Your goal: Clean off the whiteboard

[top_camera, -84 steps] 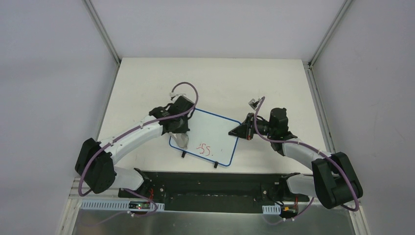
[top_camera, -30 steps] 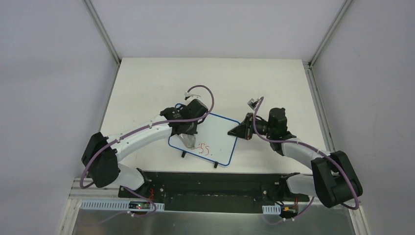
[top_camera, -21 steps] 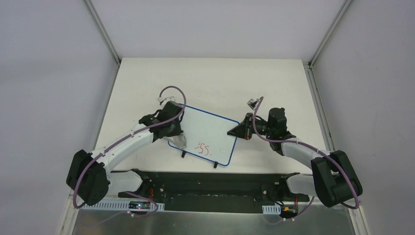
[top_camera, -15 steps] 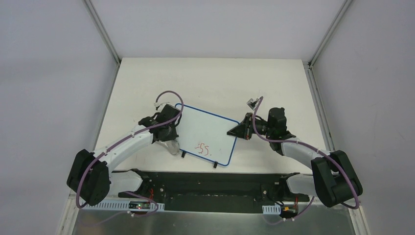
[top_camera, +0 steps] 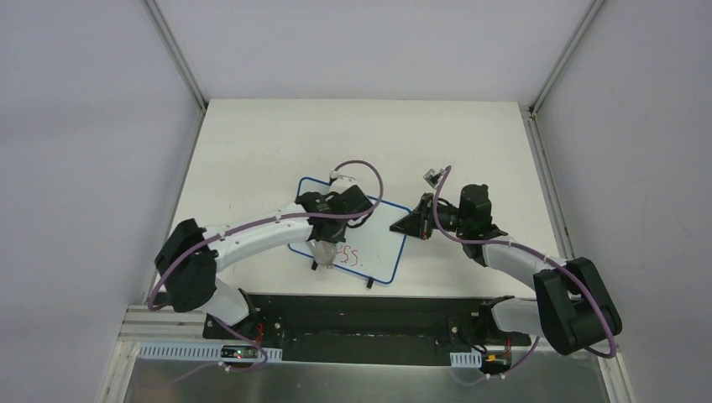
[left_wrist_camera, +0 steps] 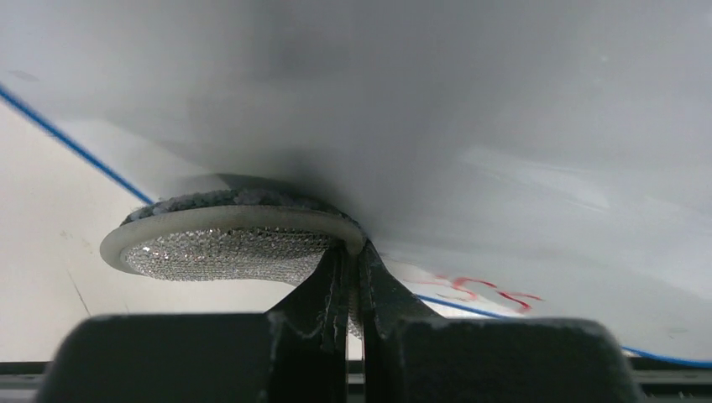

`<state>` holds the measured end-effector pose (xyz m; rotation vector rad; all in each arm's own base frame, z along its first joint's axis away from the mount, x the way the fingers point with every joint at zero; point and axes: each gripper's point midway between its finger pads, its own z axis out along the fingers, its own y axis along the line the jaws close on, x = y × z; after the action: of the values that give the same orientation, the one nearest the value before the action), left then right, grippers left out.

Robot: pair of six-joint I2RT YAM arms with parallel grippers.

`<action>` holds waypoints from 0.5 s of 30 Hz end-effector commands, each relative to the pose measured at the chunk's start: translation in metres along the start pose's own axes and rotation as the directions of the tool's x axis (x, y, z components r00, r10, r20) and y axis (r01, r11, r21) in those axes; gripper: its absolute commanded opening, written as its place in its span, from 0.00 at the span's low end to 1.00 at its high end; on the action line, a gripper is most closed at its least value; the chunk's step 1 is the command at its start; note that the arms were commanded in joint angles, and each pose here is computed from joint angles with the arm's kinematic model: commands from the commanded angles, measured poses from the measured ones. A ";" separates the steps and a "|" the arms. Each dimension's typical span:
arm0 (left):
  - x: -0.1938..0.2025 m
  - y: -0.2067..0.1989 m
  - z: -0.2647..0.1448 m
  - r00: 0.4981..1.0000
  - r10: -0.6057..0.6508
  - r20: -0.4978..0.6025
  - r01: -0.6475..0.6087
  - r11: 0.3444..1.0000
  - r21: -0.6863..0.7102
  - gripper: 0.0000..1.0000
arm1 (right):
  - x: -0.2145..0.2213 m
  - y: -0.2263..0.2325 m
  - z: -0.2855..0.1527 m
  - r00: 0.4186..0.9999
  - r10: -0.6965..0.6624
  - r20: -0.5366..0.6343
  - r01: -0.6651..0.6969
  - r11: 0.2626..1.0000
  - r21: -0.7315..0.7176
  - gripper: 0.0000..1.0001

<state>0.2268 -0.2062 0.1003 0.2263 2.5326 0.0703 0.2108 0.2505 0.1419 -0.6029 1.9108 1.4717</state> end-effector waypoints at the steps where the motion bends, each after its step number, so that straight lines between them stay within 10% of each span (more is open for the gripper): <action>1: -0.023 -0.090 -0.003 0.998 0.009 0.069 -0.020 0.985 0.170 0.00 | 0.014 0.005 0.004 0.994 -0.092 -0.059 0.088 0.994 -0.056 0.00; 8: -0.004 -0.135 -0.014 0.998 0.035 0.059 -0.049 0.961 0.272 0.00 | 0.014 0.004 0.004 0.994 -0.090 -0.058 0.087 0.995 -0.050 0.00; 15: -0.015 -0.067 -0.008 0.996 -0.039 0.082 0.027 0.989 0.148 0.00 | 0.014 0.004 0.004 0.995 -0.087 -0.058 0.084 0.995 -0.048 0.00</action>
<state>0.1902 -0.2733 0.0887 0.4782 2.5514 0.0188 0.2120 0.2505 0.1413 -0.6200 1.9011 1.4610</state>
